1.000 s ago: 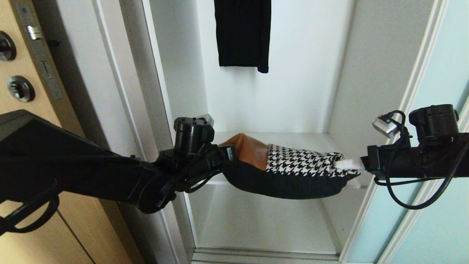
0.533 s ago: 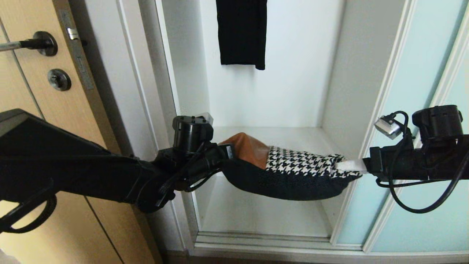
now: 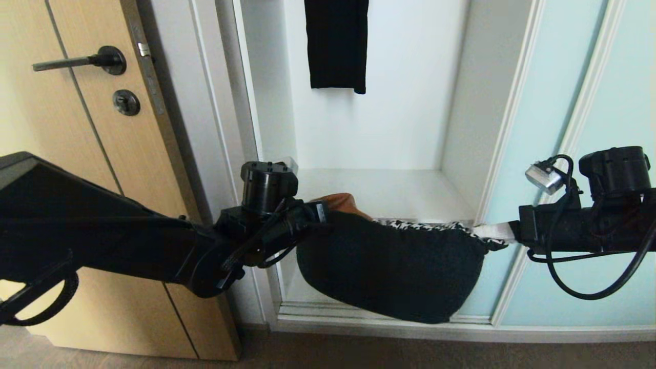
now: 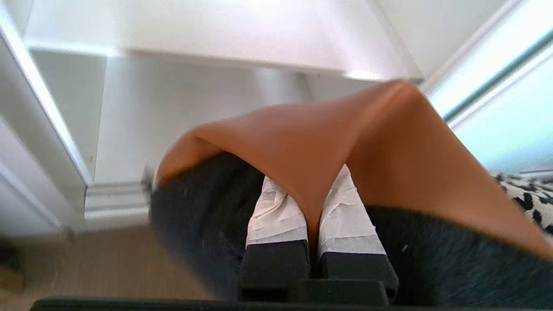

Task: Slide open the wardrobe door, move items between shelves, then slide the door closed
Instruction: Place the pillow on the lower shelf

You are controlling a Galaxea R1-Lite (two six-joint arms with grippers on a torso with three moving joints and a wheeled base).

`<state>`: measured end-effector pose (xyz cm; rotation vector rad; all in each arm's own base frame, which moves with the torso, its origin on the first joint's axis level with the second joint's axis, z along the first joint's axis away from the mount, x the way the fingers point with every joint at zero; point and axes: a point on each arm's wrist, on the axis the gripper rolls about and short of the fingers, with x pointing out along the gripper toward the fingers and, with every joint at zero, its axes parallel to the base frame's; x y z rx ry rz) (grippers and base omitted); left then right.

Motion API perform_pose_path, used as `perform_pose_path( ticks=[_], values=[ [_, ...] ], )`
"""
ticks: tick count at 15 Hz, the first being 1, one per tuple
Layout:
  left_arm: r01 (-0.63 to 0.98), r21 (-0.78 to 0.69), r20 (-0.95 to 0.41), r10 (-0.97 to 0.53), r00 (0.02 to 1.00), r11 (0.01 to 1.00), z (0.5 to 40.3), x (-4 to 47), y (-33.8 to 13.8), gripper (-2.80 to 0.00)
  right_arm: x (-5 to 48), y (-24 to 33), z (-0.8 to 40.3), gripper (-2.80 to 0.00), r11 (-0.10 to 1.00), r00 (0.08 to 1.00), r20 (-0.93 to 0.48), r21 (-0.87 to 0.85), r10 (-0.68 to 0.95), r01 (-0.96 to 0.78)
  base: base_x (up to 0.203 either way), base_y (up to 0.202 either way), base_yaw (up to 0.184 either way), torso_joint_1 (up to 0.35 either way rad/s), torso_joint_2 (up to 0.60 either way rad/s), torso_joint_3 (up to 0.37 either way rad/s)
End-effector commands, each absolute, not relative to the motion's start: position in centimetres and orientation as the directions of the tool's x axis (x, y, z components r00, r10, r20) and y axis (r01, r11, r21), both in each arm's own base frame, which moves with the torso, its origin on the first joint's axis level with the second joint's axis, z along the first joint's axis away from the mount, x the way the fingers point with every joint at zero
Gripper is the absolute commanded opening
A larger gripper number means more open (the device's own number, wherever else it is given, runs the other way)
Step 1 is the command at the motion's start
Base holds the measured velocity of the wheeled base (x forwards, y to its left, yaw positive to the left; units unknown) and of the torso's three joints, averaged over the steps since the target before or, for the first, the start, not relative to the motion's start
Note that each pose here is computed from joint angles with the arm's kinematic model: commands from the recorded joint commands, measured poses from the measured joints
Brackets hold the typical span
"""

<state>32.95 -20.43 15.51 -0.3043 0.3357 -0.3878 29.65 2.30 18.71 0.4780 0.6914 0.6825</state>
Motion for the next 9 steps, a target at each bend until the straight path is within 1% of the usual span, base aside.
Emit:
perform_pose_path(
  ticks=[1,6,7,9],
  values=[
    [0.315,-0.352,-0.259,-0.415,0.872,0.881,15.4,33.0,-20.4,-2.8,29.7,2.3,18.6,-2.8,0.683,0.569,-0.417,0.608,0.709,-0.406,-0.198,0.0,0.002,-0.002,0.0,0.003],
    [0.307,-0.35,-0.276,-0.411,0.869,0.885,15.0,32.9,-20.4,-2.8,29.7,2.3,18.7,-2.8,0.682,0.57,-0.415,0.606,0.709,-0.408,-0.192,0.0,-0.001,0.003,0.0,0.003],
    [0.303,-0.348,-0.288,-0.409,0.866,0.887,14.5,32.8,-20.3,-2.8,29.8,2.3,18.4,-2.8,0.683,0.566,-0.42,0.61,0.709,-0.403,-0.137,0.0,0.001,-0.007,0.0,0.007],
    [0.302,-0.344,-0.298,-0.408,0.863,0.889,14.5,32.6,-20.3,-2.8,30.0,2.3,18.1,-2.8,0.682,0.561,-0.426,0.614,0.71,-0.398,0.0,0.0,0.0,0.0,0.0,0.0]
  ],
)
